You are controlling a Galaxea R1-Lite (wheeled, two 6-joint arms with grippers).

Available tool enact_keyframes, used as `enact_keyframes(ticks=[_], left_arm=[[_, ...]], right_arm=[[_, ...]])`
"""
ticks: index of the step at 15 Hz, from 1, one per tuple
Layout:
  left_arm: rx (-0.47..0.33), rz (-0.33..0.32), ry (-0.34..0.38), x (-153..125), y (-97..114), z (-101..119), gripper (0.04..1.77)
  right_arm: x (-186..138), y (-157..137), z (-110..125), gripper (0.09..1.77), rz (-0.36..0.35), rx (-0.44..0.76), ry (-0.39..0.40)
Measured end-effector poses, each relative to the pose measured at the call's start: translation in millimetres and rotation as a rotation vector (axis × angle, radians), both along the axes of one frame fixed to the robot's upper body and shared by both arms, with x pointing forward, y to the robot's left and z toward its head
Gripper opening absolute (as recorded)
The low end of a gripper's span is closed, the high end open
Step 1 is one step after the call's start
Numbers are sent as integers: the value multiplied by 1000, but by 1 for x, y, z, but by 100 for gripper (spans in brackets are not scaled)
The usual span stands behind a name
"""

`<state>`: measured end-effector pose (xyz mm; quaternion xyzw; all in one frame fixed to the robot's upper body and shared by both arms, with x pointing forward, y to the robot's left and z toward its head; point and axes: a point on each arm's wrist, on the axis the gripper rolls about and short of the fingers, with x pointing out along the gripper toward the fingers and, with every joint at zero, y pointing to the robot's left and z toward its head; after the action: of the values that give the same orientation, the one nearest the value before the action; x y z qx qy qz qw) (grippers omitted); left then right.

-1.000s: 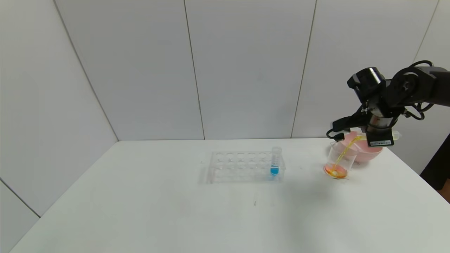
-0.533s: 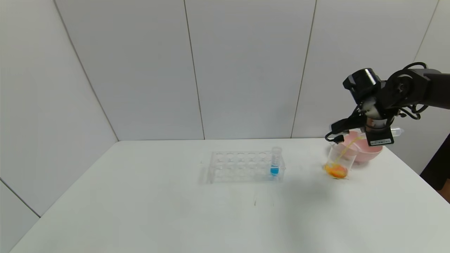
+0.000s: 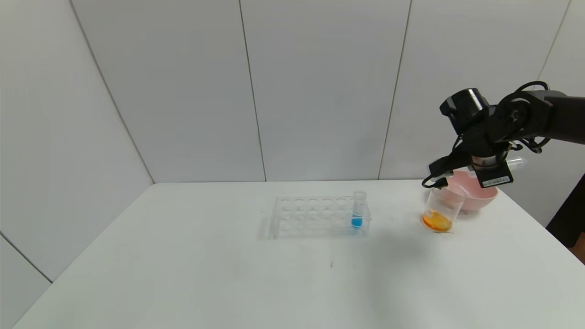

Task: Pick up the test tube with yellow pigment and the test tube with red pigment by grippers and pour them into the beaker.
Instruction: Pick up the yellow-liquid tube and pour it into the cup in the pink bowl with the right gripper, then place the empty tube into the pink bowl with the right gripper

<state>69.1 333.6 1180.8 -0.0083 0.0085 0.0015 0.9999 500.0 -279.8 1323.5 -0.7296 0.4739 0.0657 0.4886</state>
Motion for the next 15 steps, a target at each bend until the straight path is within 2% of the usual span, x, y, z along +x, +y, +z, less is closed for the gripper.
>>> enact_keyframes(ticks=[6,9,12,15], left_arm=[[0,0,0,0,0,0,172],[0,0,0,0,0,0,172],[0,0,0,0,0,0,172],[0,0,0,0,0,0,172]], right_arm=[[0,1,0,50,3,1,-1],[1,-2,2,50,13,63,-22],[-1,-18,8,50,35,311,-72],[-5,-43,17,50,-14,602,-149]])
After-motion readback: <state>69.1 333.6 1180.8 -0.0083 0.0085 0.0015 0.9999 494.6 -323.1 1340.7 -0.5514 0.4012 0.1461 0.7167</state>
